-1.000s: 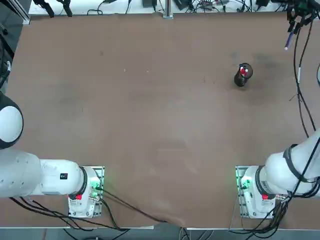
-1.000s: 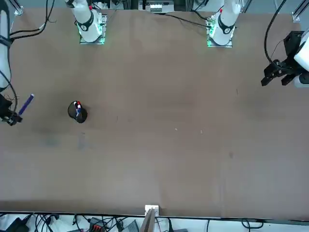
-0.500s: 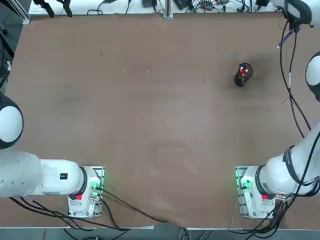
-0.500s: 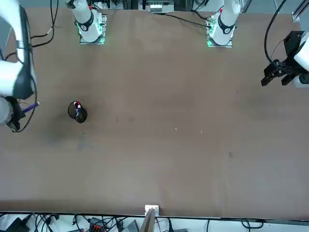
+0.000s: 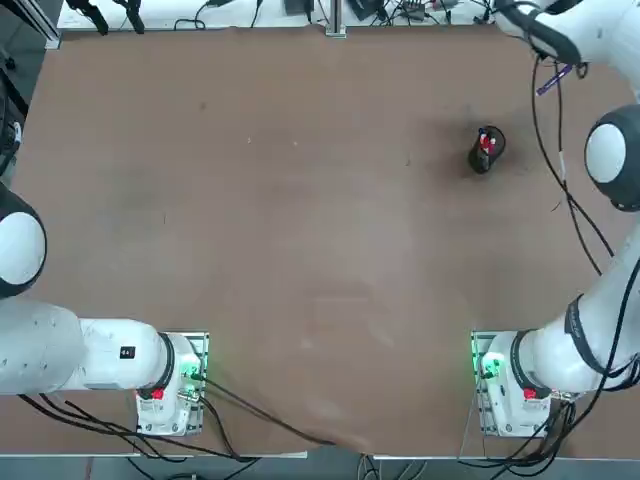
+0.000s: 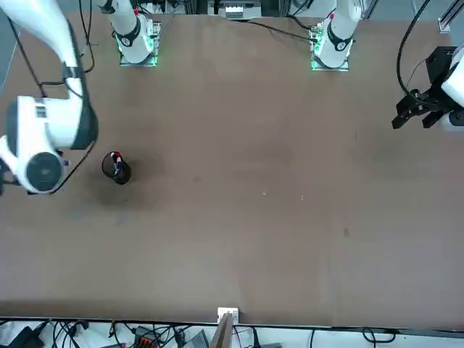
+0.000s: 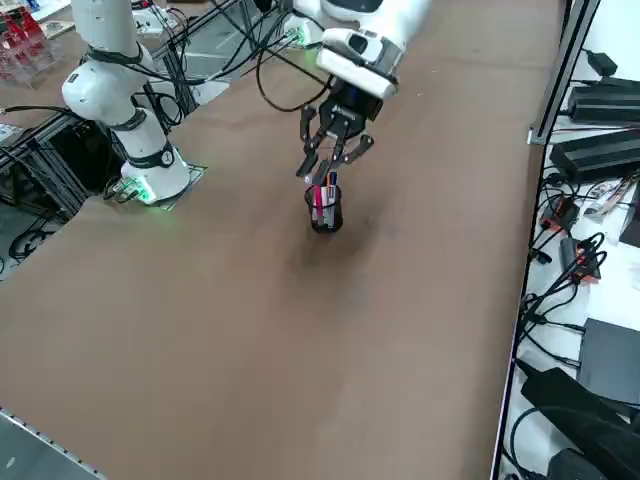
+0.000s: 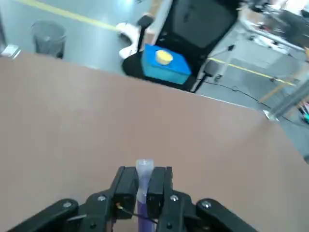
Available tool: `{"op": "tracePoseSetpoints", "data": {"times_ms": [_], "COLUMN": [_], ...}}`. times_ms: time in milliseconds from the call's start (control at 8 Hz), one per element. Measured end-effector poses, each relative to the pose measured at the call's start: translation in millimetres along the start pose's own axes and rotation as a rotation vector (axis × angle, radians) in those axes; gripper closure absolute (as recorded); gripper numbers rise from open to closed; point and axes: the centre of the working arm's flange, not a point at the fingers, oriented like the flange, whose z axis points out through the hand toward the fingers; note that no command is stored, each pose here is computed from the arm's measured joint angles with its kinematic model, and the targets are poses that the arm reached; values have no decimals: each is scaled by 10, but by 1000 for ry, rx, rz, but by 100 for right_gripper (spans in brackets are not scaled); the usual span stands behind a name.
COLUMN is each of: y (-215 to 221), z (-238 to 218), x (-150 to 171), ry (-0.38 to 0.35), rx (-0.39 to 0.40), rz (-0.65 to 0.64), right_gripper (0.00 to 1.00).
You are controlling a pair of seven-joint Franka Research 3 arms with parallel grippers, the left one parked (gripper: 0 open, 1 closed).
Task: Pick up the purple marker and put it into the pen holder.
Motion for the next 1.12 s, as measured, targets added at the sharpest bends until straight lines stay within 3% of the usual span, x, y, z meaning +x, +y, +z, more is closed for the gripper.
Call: {"op": "tracePoseSetpoints", "data": {"times_ms": [250,625,1125], "y": [115,110,105], "z": [-157,-48,77], "x": [-370,-1006,-1572], "ry": [56,145,241], "rx": [-47,-93,-119], "rz": [129,263,348], "right_gripper": [85,85,85]}}
